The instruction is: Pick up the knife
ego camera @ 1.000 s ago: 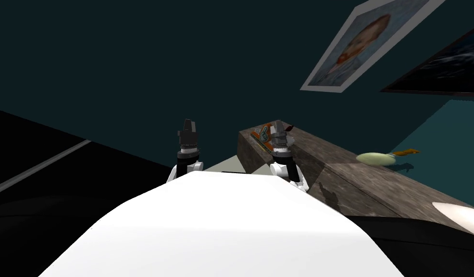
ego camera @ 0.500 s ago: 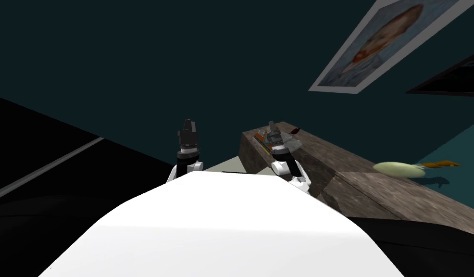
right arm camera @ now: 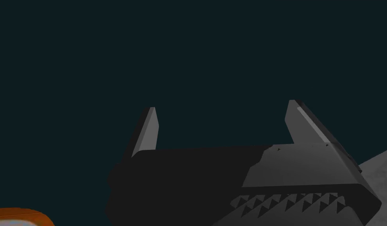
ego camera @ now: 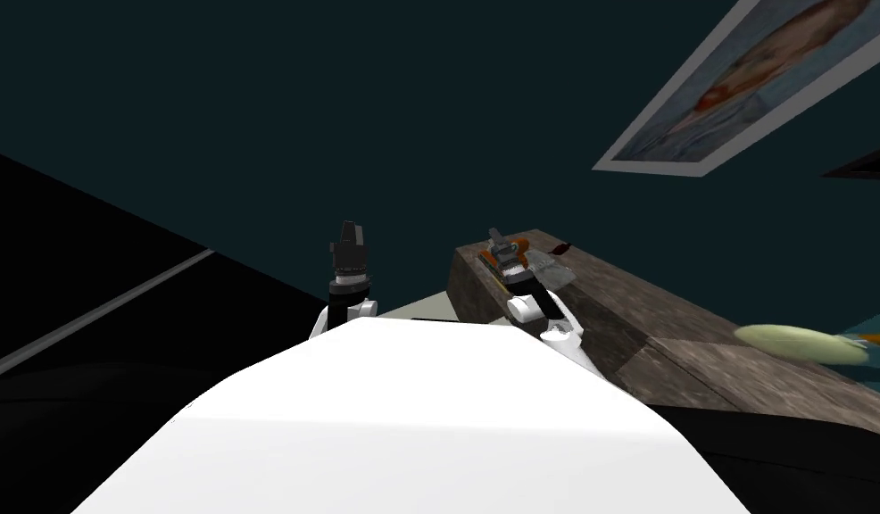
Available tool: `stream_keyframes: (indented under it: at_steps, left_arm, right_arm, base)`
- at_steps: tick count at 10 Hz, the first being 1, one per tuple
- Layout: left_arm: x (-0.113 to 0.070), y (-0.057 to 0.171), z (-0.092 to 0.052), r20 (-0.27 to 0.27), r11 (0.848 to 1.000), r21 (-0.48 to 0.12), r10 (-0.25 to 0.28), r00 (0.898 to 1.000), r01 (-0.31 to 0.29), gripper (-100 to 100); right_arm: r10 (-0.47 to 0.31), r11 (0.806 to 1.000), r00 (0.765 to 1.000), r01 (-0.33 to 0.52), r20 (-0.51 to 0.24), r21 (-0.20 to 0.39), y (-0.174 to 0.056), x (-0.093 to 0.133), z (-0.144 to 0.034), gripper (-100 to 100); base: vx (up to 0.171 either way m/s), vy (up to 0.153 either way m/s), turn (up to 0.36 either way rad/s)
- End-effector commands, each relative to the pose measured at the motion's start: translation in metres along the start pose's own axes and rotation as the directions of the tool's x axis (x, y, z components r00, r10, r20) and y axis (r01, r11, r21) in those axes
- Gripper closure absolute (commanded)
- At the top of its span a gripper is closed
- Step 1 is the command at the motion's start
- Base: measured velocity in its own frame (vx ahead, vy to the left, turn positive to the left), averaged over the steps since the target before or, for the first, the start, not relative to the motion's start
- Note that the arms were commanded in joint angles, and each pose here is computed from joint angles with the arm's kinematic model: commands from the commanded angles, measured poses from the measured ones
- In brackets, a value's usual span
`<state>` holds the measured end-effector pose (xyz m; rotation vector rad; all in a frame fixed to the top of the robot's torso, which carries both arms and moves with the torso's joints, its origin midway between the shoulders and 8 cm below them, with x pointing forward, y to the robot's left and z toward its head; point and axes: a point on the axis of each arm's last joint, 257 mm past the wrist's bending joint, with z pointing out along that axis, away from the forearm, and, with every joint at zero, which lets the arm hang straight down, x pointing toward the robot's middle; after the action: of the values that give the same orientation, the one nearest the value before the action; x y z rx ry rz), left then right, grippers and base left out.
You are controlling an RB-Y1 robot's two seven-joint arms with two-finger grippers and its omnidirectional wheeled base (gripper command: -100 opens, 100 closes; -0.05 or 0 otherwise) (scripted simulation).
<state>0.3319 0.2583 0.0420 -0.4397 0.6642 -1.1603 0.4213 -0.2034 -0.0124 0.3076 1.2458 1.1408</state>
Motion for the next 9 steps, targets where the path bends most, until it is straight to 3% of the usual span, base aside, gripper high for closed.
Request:
stream_keyframes:
  at_steps: [1,6,9]
  left_arm:
    - [0.0,0.0,0.0,0.0,1.0,0.0,0.0,1.0,0.0,0]
    - [0.0,0.0,0.0,0.0,1.0,0.0,0.0,1.0,0.0,0]
    - [0.0,0.0,0.0,0.0,1.0,0.0,0.0,1.0,0.0,0]
  right_arm:
    - [-0.015,0.999,0.998,0.018,-0.062,0.041,-0.013,0.013,0.003,-100]
    - [-0.073,0.988,0.974,0.1,-0.212,0.12,-0.04,0.035,0.001,-100]
    - [-0.087,0.972,0.942,0.151,-0.324,0.178,-0.062,0.054,-0.004,-100]
  base:
    - [0.047,0.026,0.173]
    - [0.042,0.009,0.105]
    - [0.045,0.0,0.136]
